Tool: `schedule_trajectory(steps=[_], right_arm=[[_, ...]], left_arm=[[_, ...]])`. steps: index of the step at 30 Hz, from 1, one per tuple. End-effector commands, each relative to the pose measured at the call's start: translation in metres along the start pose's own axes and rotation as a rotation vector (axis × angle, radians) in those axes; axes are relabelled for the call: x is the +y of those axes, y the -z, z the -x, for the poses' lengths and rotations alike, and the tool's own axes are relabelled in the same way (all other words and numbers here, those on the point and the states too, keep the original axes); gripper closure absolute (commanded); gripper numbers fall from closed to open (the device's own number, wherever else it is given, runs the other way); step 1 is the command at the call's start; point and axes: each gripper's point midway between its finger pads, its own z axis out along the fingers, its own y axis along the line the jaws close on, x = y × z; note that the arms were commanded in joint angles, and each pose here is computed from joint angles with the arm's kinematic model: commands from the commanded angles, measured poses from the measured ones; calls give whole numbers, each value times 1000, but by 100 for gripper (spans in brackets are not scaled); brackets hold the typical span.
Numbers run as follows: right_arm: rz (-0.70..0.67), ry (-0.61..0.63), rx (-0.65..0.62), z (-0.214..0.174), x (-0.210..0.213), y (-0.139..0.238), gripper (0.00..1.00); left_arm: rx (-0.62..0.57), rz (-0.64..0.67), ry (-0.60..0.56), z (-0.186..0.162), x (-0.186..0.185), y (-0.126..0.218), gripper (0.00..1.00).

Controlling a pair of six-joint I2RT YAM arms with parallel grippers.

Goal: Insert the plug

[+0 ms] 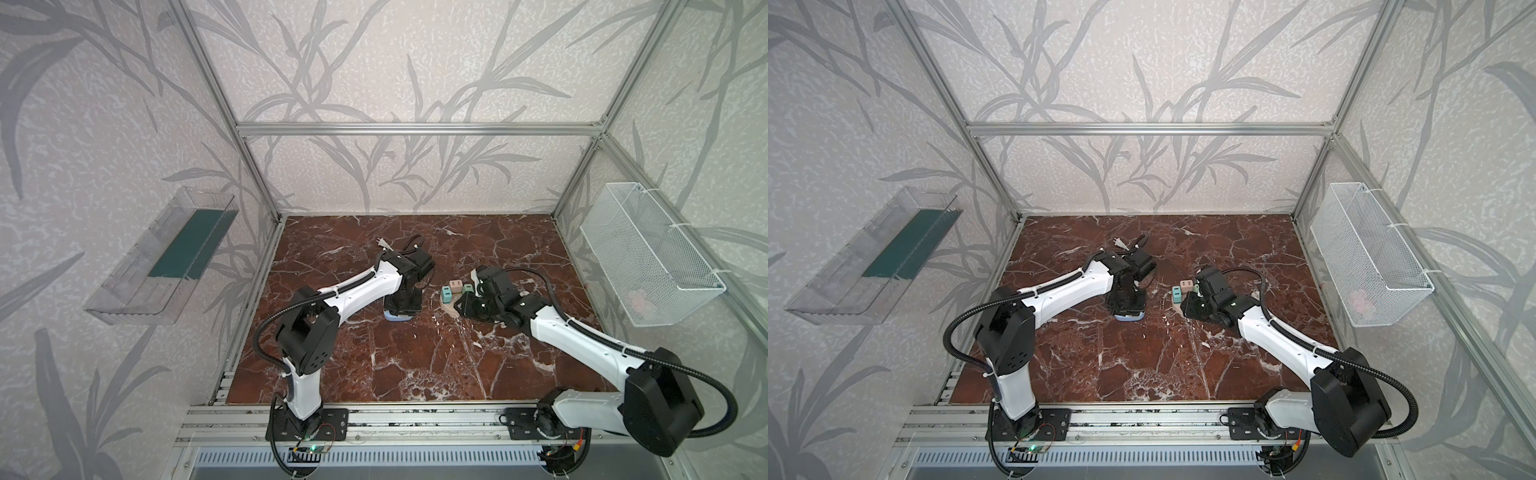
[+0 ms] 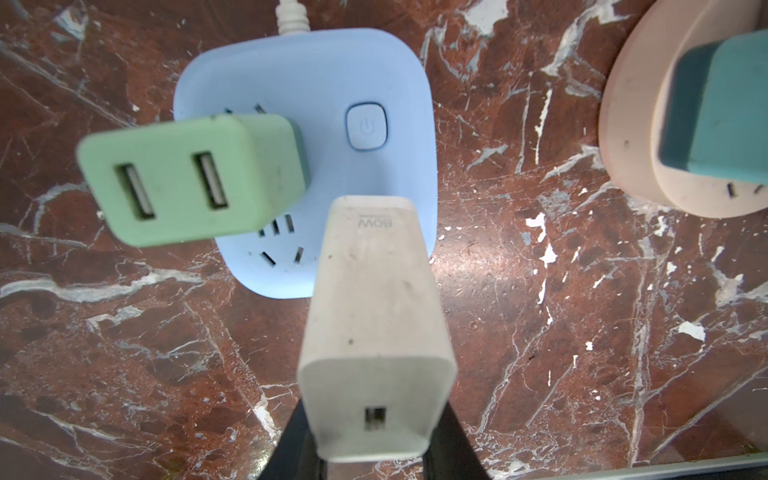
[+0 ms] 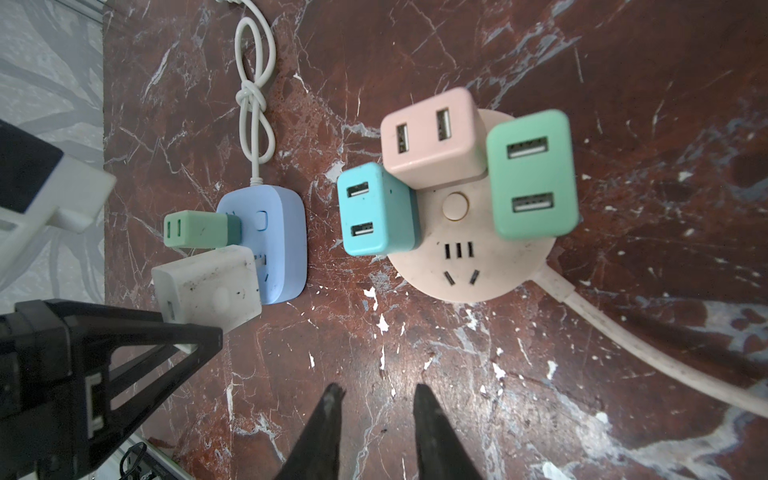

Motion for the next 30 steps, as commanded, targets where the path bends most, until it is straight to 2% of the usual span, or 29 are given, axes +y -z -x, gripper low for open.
schedule_trajectory(steps=[1, 7, 22, 27, 30], right_arm=[[34, -3, -16, 2, 4, 5, 69], [56, -10, -5, 1, 9, 4, 69], [64, -19, -3, 1, 10, 3, 69], [64, -14, 3, 1, 11, 4, 69], [64, -10, 7, 0, 11, 5, 69]], left_arm=[[4, 4, 6, 4, -4, 2, 100], [-17, 16, -7, 10, -2, 15, 100], [25, 16, -11, 11, 1, 19, 100], [42, -53, 15, 5, -1, 24, 100], [65, -153, 54, 4, -8, 27, 100]])
